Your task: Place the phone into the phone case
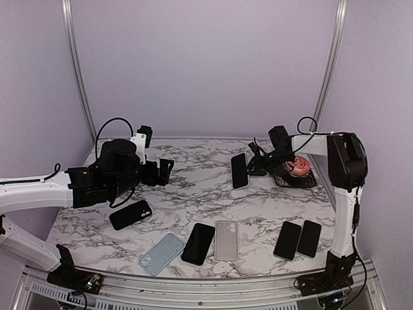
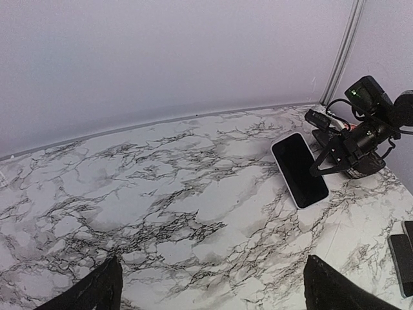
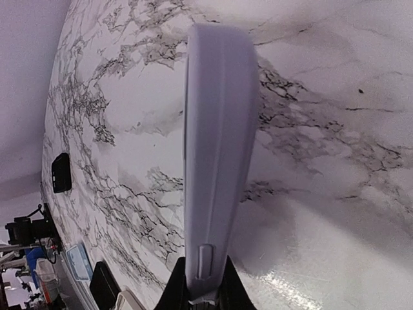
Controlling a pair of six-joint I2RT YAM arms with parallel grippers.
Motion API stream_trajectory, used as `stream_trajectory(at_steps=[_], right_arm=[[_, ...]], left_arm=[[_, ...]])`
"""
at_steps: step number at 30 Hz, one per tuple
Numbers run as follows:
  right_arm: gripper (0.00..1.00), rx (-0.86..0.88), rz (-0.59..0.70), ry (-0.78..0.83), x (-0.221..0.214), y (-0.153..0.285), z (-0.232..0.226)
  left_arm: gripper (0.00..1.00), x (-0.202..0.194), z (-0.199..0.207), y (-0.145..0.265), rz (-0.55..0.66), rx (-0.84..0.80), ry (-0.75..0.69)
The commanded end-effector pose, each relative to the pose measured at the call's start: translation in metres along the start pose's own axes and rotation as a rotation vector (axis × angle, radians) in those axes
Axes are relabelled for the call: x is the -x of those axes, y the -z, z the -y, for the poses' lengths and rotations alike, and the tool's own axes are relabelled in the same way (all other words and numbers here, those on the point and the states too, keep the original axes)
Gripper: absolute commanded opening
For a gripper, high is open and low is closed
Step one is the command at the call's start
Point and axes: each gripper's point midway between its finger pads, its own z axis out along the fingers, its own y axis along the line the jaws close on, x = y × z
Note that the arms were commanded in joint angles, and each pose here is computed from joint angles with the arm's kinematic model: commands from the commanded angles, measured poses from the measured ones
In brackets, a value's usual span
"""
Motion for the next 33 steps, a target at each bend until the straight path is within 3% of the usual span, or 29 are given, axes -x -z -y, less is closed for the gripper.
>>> stream_trajectory(at_steps=[1,3,7,14,19,22,27,33], right_arm=[[0.16,-0.088,-0.006,0.06,0.011,0.005,0.007],[0.25,-0.149,0.005,0.062,0.016,0.006,0.017],[0.32,-0.254,-0.009,0.062,0.019,0.007,0.036],[0.34,-0.489,0.041,0.111,0.031,0.037,0.041],[0.35,-0.722,0.096,0.221,0.026,0.066,0.008],[0.35,-0.8,0.111,0.256,0.003,0.075,-0.017],[0.38,-0.757,0.085,0.282,-0.062,0.065,-0.063],[0.61,-0.671,-0.1,0.285,-0.162,0.018,-0.096]], left_arm=[[0.99,-0.004,-0.006,0.004,-0.011,0.016,0.001],[0.99,-0.005,-0.006,0.003,-0.013,0.017,0.0],[0.99,-0.009,-0.006,0.002,-0.022,0.021,-0.004],[0.99,-0.022,-0.012,-0.001,-0.061,0.051,-0.038],[0.99,-0.032,-0.016,-0.007,-0.082,0.082,-0.06],[0.99,-0.039,-0.01,-0.01,-0.117,0.057,-0.067],[0.99,-0.055,-0.007,-0.007,-0.156,0.033,-0.047],[0.99,-0.068,-0.008,-0.002,-0.178,0.024,-0.031]])
